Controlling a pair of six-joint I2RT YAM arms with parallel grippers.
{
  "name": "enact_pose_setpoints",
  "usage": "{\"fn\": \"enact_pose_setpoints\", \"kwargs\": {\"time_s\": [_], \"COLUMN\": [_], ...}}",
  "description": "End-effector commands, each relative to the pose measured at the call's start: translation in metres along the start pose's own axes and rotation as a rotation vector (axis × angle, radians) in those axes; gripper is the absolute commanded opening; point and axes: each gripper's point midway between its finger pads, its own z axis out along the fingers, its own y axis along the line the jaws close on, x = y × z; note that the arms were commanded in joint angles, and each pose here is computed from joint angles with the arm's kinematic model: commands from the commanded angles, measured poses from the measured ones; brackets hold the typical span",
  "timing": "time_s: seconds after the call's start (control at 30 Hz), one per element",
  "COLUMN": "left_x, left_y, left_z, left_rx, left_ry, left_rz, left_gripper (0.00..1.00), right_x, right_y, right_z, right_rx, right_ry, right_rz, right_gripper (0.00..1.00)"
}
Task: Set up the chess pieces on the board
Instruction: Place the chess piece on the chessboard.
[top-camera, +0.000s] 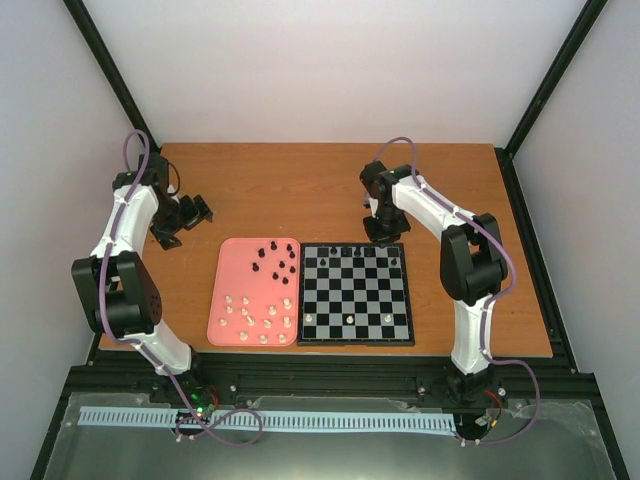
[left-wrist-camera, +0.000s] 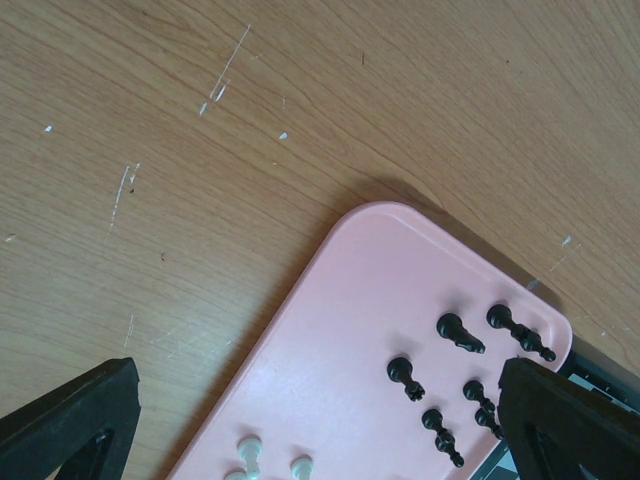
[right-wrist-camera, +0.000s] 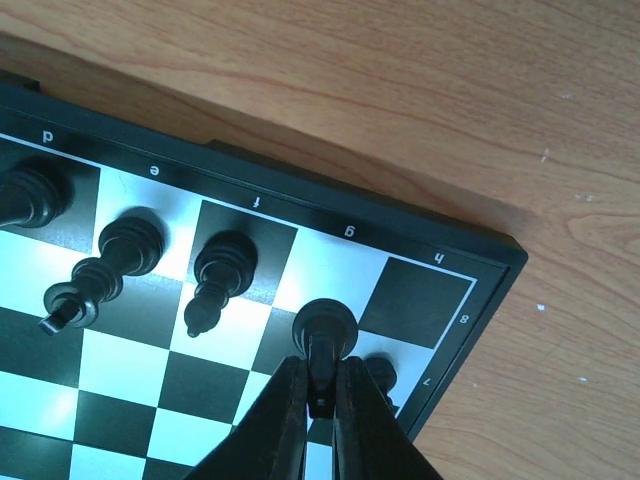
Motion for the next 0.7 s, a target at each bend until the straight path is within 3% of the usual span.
{"fn": "enact_pose_setpoints", "kwargs": {"time_s": [0.0,0.67], "left_x": [-0.009,-0.008], "left_y": [-0.004,-0.004], "left_z": [-0.003,-0.003], "left_rx": [0.015,0.015], "left_ry": [-0.023,-0.021], "left_rz": [0.013,0.014], "left_gripper": [1.0,1.0], "right_x": [-0.003,0.006], "right_y": [0.003,-0.001], "right_z": [0.004,0.029], "right_rx": [-0.022,-0.002], "right_ry": [-0.006,0.041], "right_rz": [-0.011,-0.002], "right_gripper": [0.07,0.07]}}
